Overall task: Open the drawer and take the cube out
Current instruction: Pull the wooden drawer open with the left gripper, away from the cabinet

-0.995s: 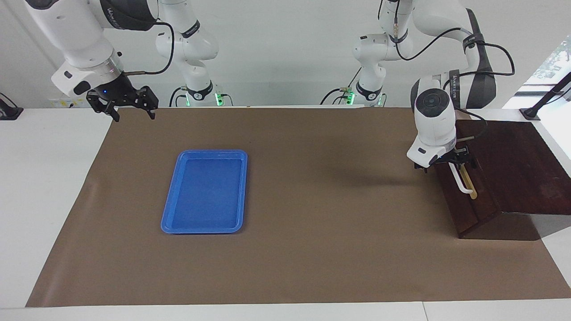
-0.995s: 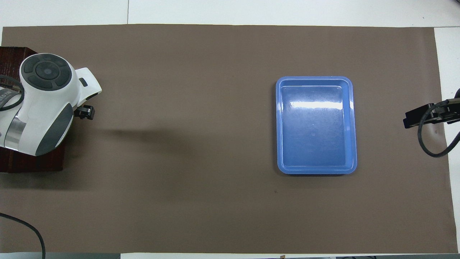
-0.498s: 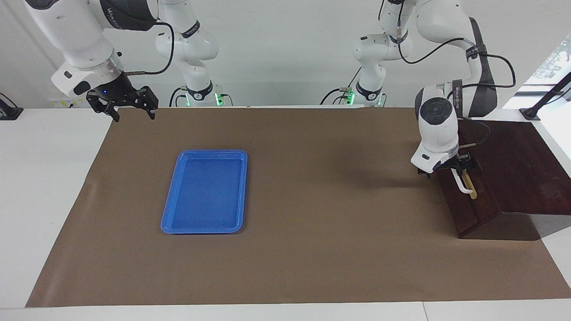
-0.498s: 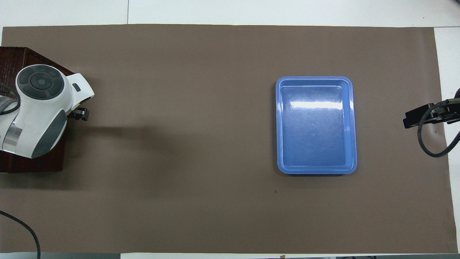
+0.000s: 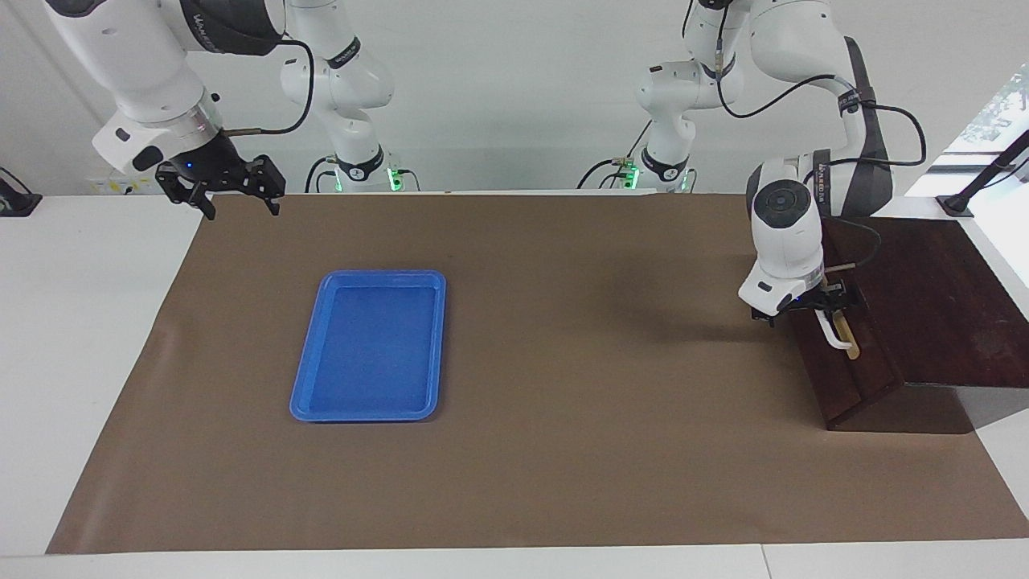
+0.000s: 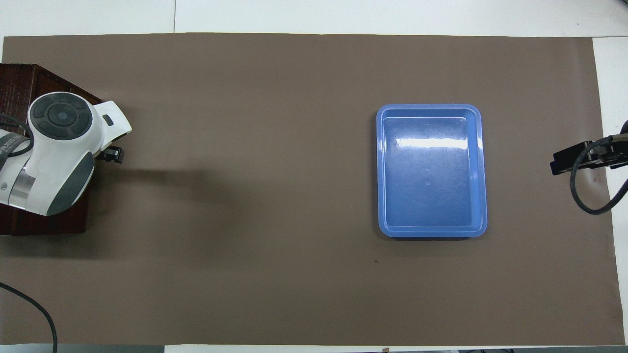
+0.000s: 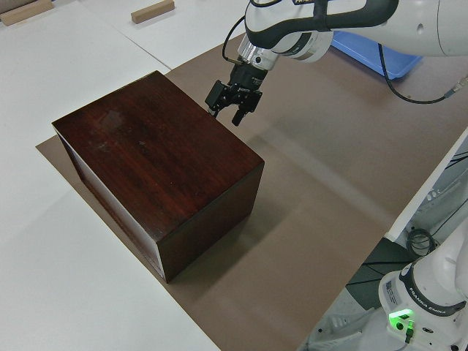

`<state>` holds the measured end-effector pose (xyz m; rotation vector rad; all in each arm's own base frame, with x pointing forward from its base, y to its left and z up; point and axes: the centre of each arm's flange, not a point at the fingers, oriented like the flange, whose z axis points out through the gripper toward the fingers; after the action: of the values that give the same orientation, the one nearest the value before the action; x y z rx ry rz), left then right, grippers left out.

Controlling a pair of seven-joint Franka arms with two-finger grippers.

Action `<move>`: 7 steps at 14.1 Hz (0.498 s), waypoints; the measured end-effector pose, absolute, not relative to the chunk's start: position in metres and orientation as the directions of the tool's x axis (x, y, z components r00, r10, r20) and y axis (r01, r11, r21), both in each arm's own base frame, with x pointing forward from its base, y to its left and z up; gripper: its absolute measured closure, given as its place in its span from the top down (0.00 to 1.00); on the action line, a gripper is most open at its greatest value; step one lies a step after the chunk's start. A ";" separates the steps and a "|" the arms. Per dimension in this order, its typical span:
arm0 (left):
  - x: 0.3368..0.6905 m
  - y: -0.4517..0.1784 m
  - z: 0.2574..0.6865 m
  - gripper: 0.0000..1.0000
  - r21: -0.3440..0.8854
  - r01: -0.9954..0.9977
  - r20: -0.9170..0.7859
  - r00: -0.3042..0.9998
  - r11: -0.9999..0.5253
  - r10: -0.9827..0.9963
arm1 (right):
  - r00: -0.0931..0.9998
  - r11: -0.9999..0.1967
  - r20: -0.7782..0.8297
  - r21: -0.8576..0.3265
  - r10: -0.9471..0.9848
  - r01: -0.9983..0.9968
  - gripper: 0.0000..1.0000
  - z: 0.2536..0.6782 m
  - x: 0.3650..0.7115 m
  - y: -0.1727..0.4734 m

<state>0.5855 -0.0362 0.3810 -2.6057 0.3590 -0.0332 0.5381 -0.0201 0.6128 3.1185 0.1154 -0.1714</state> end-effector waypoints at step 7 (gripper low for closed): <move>0.584 -0.037 0.374 1.00 -0.483 -0.258 -0.031 0.960 -0.837 -0.278 | 0.991 -0.997 -0.110 0.012 0.073 0.075 1.00 0.613 0.538 -0.020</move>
<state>0.5842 -0.0373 0.3745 -2.6101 0.3803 -0.0547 0.5381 -0.0201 0.6128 3.1185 0.1153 -0.1714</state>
